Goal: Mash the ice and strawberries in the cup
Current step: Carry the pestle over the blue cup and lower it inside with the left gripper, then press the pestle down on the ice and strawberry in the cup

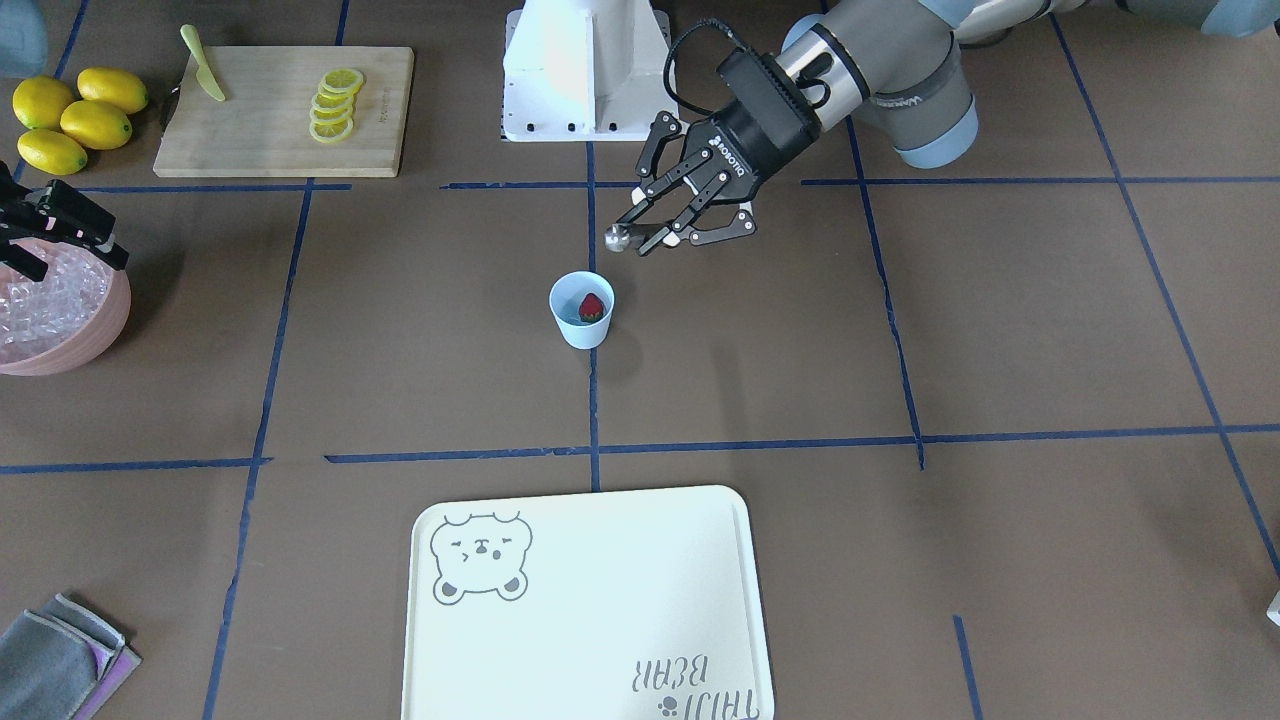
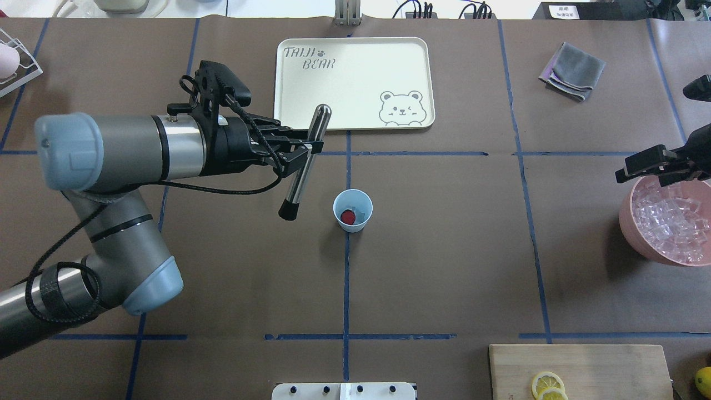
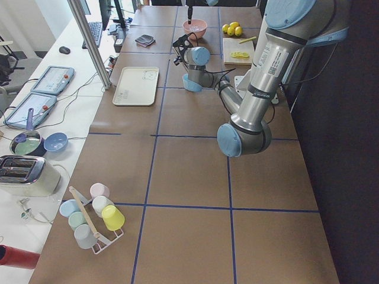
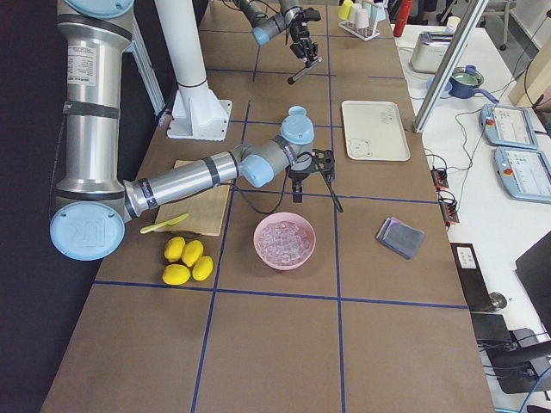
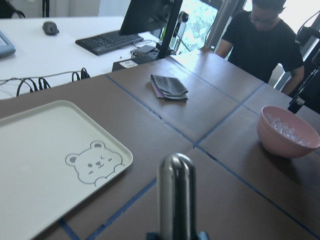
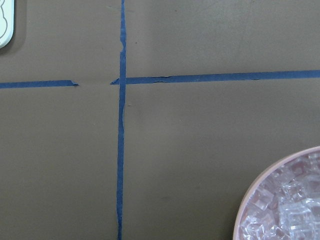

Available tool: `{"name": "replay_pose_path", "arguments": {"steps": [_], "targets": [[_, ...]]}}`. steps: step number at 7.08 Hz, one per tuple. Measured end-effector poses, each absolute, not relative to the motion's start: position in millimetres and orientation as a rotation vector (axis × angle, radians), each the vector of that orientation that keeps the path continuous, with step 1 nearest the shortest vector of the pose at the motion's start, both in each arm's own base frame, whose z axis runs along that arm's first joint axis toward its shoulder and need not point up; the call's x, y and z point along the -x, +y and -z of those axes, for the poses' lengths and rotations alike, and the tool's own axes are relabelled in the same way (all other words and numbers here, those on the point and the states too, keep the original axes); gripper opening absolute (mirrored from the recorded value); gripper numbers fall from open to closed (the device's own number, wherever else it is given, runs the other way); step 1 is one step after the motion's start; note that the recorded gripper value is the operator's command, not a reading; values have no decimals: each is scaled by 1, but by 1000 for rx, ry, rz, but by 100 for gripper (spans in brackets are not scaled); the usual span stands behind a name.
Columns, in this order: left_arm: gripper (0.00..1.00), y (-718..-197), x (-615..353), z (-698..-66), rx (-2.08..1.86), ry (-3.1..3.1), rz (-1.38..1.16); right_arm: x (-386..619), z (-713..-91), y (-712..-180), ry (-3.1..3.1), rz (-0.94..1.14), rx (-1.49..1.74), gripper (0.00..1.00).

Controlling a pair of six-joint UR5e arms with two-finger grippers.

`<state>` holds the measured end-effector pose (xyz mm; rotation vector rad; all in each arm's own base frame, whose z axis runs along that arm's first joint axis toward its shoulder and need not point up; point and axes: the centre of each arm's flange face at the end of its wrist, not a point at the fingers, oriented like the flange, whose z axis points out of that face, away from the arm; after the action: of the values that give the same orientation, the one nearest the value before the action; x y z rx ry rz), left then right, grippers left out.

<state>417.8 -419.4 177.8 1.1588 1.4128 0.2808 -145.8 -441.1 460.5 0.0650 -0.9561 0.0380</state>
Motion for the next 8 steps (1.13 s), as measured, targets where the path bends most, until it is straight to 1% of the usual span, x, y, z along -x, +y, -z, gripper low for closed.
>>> {"name": "replay_pose_path", "arguments": {"steps": [3,8], "targets": [[5,-380,-480,-182,-1429,1382,-148,146,-462,-442,-953,-40,-63,100],[7,-377,-510,-191,-1462,1358,-127,146,-463,-441,-953,-41,-62,100]]}}
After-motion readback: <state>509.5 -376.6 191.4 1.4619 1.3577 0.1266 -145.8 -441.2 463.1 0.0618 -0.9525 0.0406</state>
